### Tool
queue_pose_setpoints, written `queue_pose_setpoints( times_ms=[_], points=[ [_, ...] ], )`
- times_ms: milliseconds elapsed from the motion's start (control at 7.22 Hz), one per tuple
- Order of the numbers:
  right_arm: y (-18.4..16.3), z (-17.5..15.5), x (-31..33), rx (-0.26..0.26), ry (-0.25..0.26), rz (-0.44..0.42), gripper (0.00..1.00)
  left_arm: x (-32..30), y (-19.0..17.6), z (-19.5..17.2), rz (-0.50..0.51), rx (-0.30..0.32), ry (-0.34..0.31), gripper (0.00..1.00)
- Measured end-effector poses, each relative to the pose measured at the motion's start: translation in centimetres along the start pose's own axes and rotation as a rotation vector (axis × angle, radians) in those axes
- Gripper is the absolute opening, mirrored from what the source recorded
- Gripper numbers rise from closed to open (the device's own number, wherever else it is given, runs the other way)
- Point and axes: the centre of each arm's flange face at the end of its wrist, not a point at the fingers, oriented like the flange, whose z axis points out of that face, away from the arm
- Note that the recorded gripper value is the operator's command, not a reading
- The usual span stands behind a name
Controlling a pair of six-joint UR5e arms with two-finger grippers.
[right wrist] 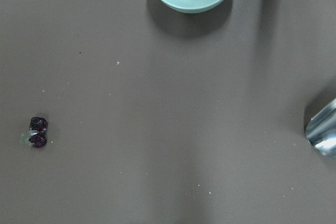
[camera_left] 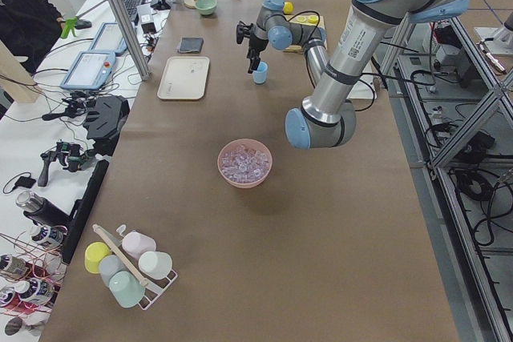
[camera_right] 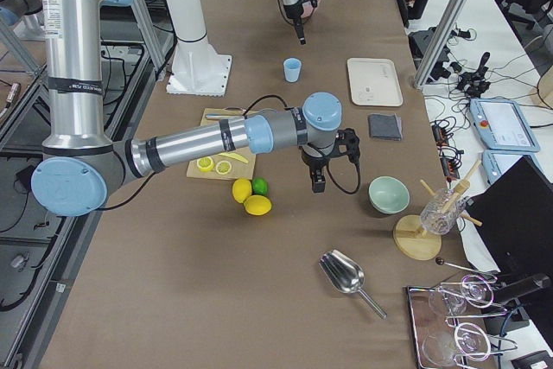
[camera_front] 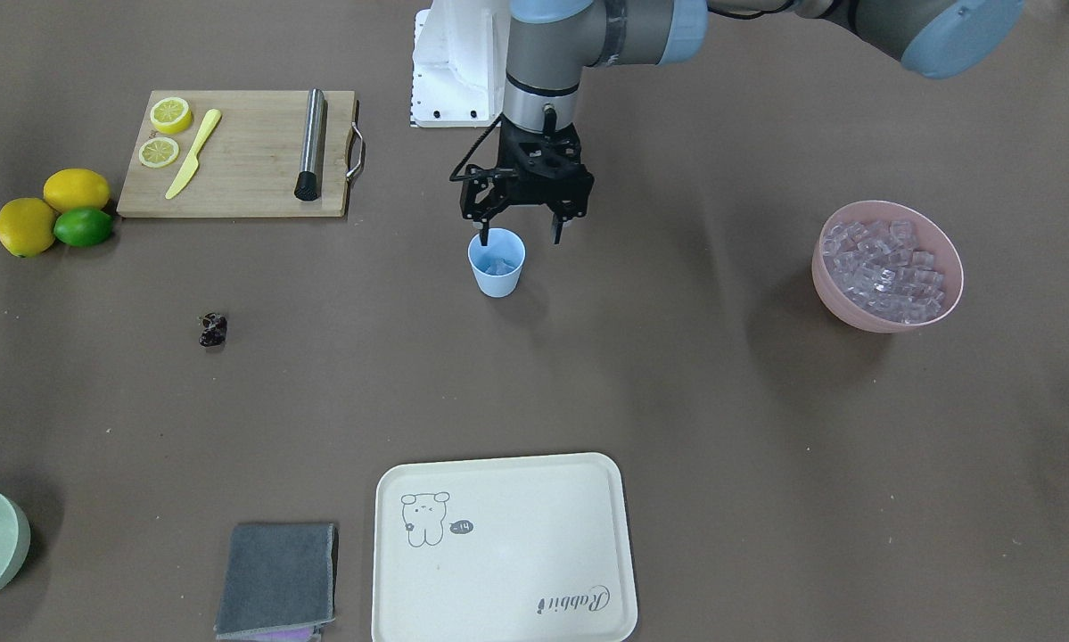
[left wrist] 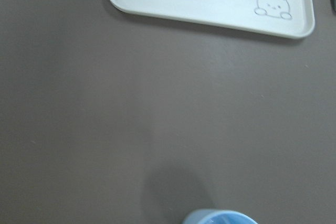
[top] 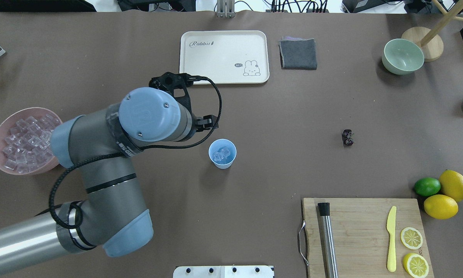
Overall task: Put ice and cherries in cup
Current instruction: 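Raise the left arm away from the cup while the right gripper moves toward the cherries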
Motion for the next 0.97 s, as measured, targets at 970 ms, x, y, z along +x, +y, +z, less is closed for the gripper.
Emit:
queue_pose_setpoints(
  times_ms=[970],
  points=[
    [-5.7,11.6,-22.2,-0.034,0.045,0.011,1.0,-14.0,-14.3,-8.4,0.024,0.055,-0.083,0.98]
  ],
)
